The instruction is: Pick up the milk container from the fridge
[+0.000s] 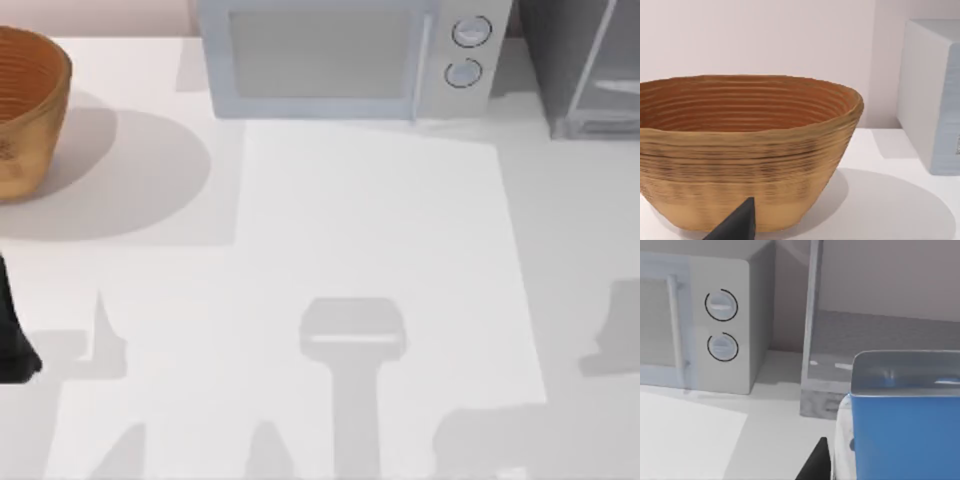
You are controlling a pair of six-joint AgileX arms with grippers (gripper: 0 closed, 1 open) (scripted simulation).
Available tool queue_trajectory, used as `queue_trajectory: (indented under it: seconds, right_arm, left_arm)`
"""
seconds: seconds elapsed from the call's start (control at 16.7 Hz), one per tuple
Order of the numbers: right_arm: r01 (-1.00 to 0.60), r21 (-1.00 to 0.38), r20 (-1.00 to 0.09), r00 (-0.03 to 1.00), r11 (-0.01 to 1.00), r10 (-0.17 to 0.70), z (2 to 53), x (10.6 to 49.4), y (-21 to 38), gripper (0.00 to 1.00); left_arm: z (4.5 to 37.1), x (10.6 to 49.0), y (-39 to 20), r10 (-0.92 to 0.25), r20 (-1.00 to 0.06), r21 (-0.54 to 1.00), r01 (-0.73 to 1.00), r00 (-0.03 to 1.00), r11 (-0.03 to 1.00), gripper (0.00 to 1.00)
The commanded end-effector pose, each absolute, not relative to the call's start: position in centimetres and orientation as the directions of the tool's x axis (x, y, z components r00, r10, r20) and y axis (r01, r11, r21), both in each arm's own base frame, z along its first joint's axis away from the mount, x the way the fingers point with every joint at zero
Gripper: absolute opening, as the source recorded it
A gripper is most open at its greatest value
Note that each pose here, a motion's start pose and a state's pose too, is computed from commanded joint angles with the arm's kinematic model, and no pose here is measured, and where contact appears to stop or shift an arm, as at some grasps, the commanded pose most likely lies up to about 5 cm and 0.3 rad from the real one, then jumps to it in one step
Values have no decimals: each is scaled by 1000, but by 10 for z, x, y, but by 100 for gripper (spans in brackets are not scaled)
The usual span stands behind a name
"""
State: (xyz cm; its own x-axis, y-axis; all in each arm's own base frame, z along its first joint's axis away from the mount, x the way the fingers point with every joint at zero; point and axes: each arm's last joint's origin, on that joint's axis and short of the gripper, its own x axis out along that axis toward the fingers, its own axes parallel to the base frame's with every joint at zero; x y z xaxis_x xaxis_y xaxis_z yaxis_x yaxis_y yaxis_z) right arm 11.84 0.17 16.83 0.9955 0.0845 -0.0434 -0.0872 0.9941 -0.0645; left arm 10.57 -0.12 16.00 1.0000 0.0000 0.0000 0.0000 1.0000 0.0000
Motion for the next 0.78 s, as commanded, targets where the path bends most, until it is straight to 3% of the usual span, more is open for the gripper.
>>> queue_trajectory:
  seconds: [0.24,0.48,0.78]
  right_arm:
    - [-217,-103,-53,976,971,213,189,148,7,0]
    - [-364,-128,5,930,923,368,209,196,14,0]
    - [-525,-134,40,845,841,534,191,267,20,0]
  left_arm:
    - [160,106,-1,0,0,0,0,1000,1000,100]
    - [160,106,-1,0,0,0,0,1000,1000,100]
    - [160,106,-1,0,0,0,0,1000,1000,100]
